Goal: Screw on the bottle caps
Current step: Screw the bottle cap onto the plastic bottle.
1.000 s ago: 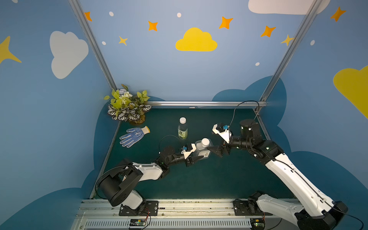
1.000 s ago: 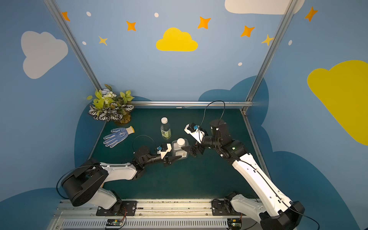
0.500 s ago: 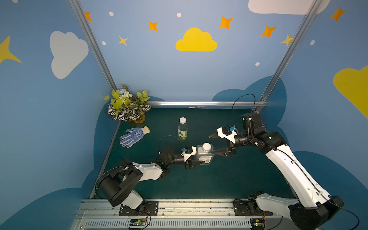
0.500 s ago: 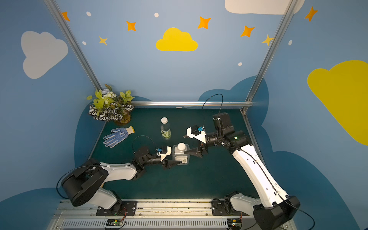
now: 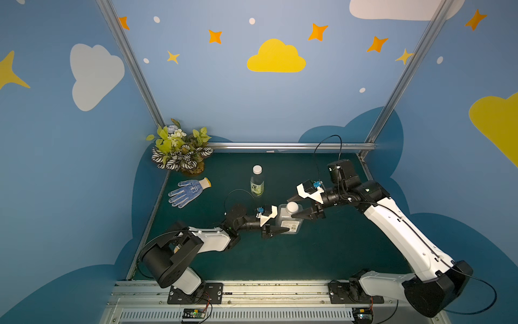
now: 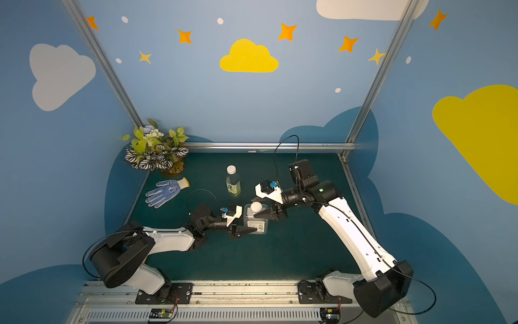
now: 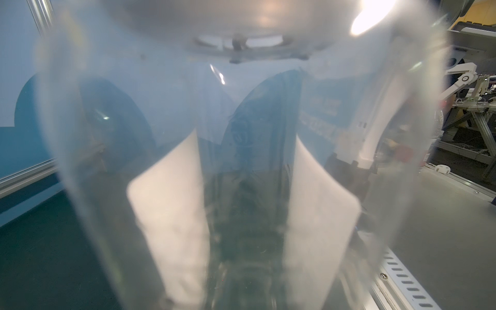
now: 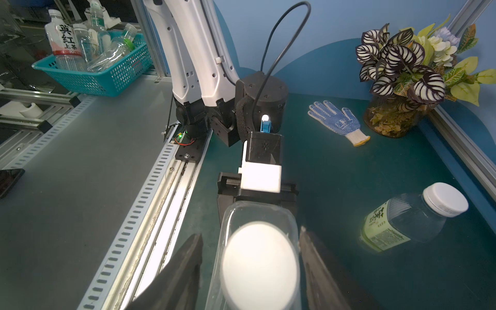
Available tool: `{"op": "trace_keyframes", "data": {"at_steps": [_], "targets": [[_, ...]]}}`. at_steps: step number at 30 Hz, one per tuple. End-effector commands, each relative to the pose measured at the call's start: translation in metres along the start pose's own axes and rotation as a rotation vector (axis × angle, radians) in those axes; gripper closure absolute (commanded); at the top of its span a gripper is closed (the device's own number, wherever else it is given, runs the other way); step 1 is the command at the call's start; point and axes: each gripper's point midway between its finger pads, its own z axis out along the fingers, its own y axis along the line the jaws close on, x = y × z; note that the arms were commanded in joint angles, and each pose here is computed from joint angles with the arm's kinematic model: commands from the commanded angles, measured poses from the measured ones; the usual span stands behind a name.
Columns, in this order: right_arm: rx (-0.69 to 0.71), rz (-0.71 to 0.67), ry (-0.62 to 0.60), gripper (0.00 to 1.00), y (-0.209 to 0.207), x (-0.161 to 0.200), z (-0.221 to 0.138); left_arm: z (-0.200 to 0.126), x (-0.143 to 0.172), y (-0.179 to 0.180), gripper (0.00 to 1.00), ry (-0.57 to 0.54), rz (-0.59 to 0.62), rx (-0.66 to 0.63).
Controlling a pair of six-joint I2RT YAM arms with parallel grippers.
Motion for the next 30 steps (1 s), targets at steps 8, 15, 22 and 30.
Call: {"op": "trace_keyframes", "data": {"at_steps": [8,15,22,30], "targets": [[0.001,-0.019,0.015,0.54,0.002,-0.003,0.001,0.002,-0.009,0.004,0.74,-0.025,0.024,-0.003],[0.079,0.025,0.051,0.57,-0.009,0.007,0.003,-0.003,-0.011,0.019,0.74,-0.027,0.047,-0.113],[0.182,0.071,0.101,0.52,-0.023,0.027,0.01,-0.009,-0.023,0.029,0.75,-0.05,0.088,-0.202],[0.358,0.121,0.103,0.43,-0.047,0.033,0.009,-0.013,-0.023,0.035,0.75,-0.038,0.112,-0.256]]}}
